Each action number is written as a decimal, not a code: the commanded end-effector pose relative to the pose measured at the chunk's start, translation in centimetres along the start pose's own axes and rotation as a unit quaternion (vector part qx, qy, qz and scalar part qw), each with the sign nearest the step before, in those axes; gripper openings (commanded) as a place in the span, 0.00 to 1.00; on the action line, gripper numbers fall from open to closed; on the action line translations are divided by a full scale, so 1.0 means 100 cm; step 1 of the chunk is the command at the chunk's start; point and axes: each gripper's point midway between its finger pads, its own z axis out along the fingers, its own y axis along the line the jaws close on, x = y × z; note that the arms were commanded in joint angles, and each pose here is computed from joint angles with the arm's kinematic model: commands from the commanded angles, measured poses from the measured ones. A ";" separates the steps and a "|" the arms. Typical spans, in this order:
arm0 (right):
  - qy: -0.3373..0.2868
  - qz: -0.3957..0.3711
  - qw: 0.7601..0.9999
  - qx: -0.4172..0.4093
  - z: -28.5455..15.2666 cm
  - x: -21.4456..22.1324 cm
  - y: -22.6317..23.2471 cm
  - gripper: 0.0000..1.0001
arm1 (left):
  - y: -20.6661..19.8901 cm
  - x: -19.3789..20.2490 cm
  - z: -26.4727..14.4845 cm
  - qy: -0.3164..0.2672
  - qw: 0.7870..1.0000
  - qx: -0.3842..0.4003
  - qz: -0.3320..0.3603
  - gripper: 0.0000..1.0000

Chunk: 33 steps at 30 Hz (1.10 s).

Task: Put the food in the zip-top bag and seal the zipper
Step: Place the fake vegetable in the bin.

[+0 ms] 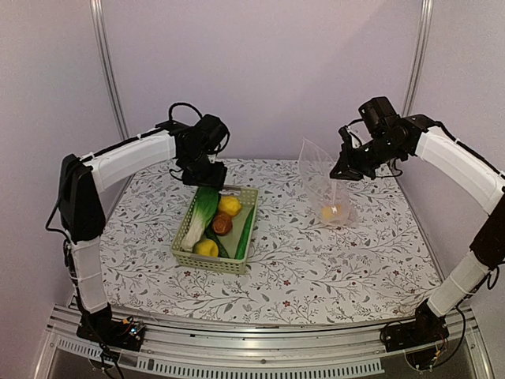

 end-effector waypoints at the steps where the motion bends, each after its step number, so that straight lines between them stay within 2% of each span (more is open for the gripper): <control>1: -0.002 -0.009 1.000 0.000 -0.008 0.008 -0.002 0.00 | 0.018 0.001 0.023 0.037 0.996 -0.076 0.032 0.69; 10: 0.004 -0.007 1.000 -0.013 -0.010 0.015 0.000 0.00 | 0.019 0.000 0.066 0.056 0.991 -0.116 0.030 0.70; 16: 0.017 -0.006 1.000 -0.015 -0.005 0.023 -0.002 0.00 | 0.026 0.007 0.090 0.076 0.986 -0.146 0.033 0.63; 21: 0.022 -0.002 1.000 -0.021 -0.003 0.024 -0.001 0.00 | 0.034 0.012 0.101 0.090 0.983 -0.158 0.039 0.49; 25: 0.026 -0.003 0.999 -0.024 -0.003 0.023 0.001 0.00 | 0.034 0.013 0.105 0.097 0.983 -0.149 0.040 0.25; 27: 0.026 -0.004 0.999 -0.021 -0.002 0.024 0.000 0.00 | 0.033 0.006 0.096 0.086 0.985 -0.145 0.038 0.14; 31: 0.028 -0.003 0.999 -0.022 0.001 0.025 -0.001 0.00 | 0.036 -0.013 0.067 0.053 0.988 -0.140 0.030 0.00; 33: 0.027 -0.002 0.999 -0.024 0.001 0.024 0.000 0.00 | 0.036 -0.024 0.049 0.032 0.991 -0.131 0.021 0.00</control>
